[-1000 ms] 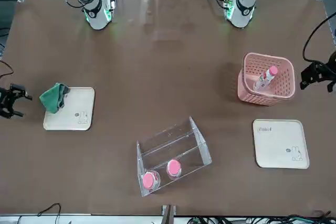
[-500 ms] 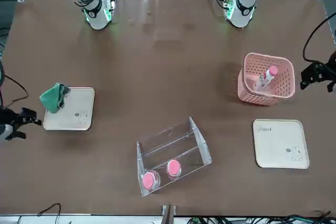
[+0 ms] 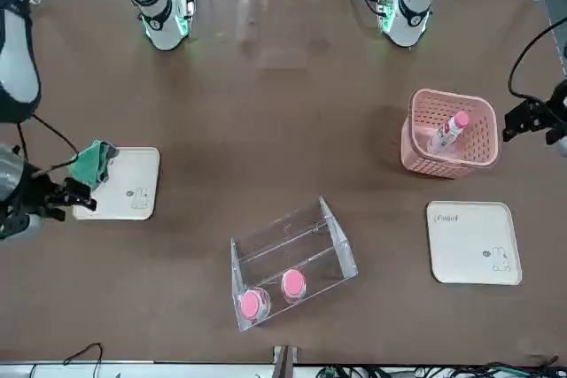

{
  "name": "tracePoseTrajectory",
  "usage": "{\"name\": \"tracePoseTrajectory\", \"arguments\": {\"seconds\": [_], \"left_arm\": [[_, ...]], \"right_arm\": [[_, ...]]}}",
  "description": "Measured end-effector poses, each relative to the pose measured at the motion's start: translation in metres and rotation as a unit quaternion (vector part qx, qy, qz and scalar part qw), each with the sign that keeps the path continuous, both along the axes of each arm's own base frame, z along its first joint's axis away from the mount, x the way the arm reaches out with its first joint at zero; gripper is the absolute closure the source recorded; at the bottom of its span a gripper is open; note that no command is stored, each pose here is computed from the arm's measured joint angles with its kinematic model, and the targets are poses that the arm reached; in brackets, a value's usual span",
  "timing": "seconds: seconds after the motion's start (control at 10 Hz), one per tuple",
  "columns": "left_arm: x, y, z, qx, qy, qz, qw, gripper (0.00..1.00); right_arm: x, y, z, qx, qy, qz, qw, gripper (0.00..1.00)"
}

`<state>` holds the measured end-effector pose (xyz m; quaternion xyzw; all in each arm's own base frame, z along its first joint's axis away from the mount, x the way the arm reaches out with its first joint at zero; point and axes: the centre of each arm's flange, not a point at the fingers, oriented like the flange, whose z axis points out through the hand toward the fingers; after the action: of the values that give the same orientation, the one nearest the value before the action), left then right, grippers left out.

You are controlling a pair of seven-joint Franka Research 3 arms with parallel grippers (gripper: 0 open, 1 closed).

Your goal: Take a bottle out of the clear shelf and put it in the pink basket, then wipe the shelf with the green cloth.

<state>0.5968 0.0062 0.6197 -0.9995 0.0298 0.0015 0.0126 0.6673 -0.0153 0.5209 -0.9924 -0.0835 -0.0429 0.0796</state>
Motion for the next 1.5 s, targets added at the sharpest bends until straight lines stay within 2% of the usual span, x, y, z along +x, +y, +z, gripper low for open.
{"name": "tracePoseTrajectory", "arguments": {"seconds": [0.3, 0.5, 0.6, 0.9, 1.5], "left_arm": [[-0.002, 0.0, -0.002, 0.0, 0.009, 0.004, 1.0, 0.0], [-0.002, 0.001, -0.002, 0.0, 0.009, 0.005, 1.0, 0.0], [-0.002, 0.001, -0.002, 0.0, 0.01, 0.005, 1.0, 0.0], [-0.004, 0.001, -0.003, 0.0, 0.016, 0.005, 1.0, 0.0], [-0.004, 0.002, -0.003, 0.0, 0.017, 0.005, 1.0, 0.0]], "right_arm": [[-0.034, 0.025, 0.052, -0.046, 0.006, -0.038, 0.998, 0.0], [-0.058, 0.022, 0.07, -0.05, 0.027, -0.067, 0.996, 0.0], [-0.064, 0.006, 0.07, -0.05, 0.032, -0.081, 0.995, 0.0], [-0.069, -0.017, 0.065, -0.048, 0.038, -0.101, 0.993, 0.0], [-0.072, -0.003, 0.064, -0.056, 0.039, -0.11, 0.992, 0.0]]}}
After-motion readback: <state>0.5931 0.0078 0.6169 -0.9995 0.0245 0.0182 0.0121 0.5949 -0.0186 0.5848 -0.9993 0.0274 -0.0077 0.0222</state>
